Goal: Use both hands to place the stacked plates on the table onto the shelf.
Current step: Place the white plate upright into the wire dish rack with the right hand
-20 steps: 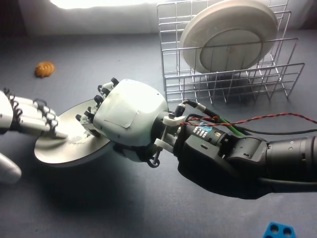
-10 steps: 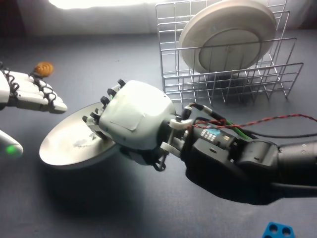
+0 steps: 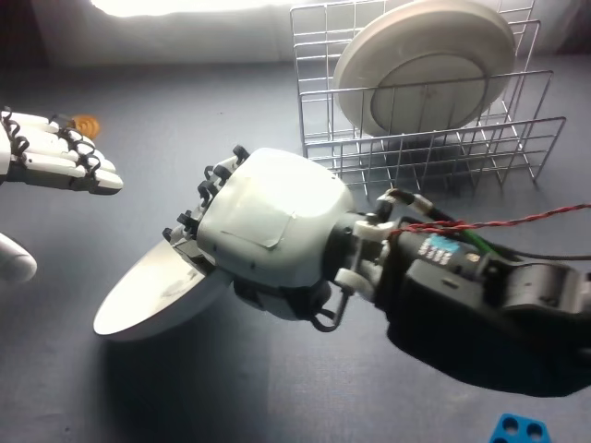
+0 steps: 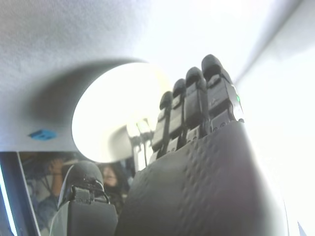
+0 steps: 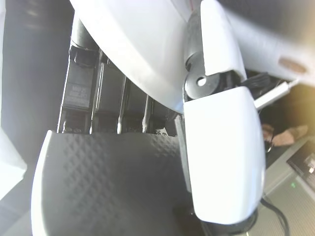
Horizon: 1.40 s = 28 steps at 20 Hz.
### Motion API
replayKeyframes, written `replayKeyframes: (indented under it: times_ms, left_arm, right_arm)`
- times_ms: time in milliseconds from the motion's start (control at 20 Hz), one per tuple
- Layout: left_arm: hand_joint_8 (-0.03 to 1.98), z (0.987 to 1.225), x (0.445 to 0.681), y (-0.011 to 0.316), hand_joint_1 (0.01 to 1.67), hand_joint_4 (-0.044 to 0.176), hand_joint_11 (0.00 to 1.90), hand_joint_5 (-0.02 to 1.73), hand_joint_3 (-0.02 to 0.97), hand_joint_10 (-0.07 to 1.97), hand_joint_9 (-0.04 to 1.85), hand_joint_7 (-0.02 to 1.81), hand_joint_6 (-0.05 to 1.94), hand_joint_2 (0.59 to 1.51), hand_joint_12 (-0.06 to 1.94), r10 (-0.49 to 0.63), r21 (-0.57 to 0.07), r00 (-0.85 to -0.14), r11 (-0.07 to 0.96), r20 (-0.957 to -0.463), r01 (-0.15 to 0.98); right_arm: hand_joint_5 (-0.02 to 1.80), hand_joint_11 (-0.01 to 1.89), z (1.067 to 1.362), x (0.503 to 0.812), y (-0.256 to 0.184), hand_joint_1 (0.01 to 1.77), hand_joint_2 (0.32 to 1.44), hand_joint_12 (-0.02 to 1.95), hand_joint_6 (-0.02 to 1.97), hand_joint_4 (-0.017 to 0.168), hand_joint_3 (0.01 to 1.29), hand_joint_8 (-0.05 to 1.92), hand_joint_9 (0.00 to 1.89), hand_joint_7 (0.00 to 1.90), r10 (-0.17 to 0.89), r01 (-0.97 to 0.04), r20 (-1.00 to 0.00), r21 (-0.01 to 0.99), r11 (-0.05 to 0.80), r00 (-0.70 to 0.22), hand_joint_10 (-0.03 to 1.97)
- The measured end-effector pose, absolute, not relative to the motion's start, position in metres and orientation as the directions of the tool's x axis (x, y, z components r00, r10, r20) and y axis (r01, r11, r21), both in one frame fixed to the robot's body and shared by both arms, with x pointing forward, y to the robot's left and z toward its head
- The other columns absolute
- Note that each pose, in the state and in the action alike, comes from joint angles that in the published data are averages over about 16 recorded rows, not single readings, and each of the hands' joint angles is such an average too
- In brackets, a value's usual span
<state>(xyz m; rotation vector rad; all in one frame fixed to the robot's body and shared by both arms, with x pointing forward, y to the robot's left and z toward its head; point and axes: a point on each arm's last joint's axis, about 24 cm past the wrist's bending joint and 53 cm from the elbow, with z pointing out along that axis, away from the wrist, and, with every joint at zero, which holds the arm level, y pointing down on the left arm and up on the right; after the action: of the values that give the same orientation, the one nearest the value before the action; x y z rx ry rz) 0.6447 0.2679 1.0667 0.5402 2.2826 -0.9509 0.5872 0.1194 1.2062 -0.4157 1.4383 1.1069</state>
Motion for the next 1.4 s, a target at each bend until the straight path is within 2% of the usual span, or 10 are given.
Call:
replayKeyframes:
  times_ms: [200,450,850,1400]
  left_arm:
    - [0.0,1.068,0.647,0.271,0.02,0.001,0.02,0.08,0.021,0.01,0.09,0.09,0.02,1.08,0.23,0.142,-0.479,-0.726,0.664,-0.673,0.574]
    - [0.0,1.068,0.649,0.274,0.02,0.001,0.02,0.08,0.021,0.01,0.1,0.1,0.02,1.08,0.22,0.149,-0.464,-0.718,0.671,-0.68,0.578]
    - [0.0,1.066,0.65,0.277,0.02,0.002,0.02,0.08,0.021,0.01,0.1,0.1,0.02,1.081,0.21,0.157,-0.451,-0.715,0.679,-0.681,0.579]
    - [0.0,1.063,0.649,0.278,0.02,0.002,0.02,0.07,0.021,0.01,0.1,0.1,0.02,1.085,0.24,0.169,-0.441,-0.712,0.682,-0.681,0.584]
  right_arm:
    - [0.81,0.68,1.232,0.58,0.102,1.28,1.04,1.3,1.1,-0.004,0.01,0.99,0.93,0.94,0.375,-0.781,-0.896,0.407,0.474,-0.239,1.05]
    - [0.82,0.68,1.27,0.57,0.08,1.31,1.05,1.3,1.13,-0.005,0.01,1.0,0.91,0.95,0.423,-0.765,-0.869,0.45,0.46,-0.256,1.17]
    - [0.82,0.68,1.32,0.569,0.043,1.34,1.05,1.31,1.12,-0.007,0.01,1.01,0.91,0.94,0.535,-0.689,-0.781,0.58,0.434,-0.321,1.19]
    - [0.82,0.68,1.351,0.601,-0.025,1.35,1.05,1.31,1.11,-0.008,0.01,1.02,0.91,0.93,0.736,-0.487,-0.56,0.798,0.355,-0.38,1.2]
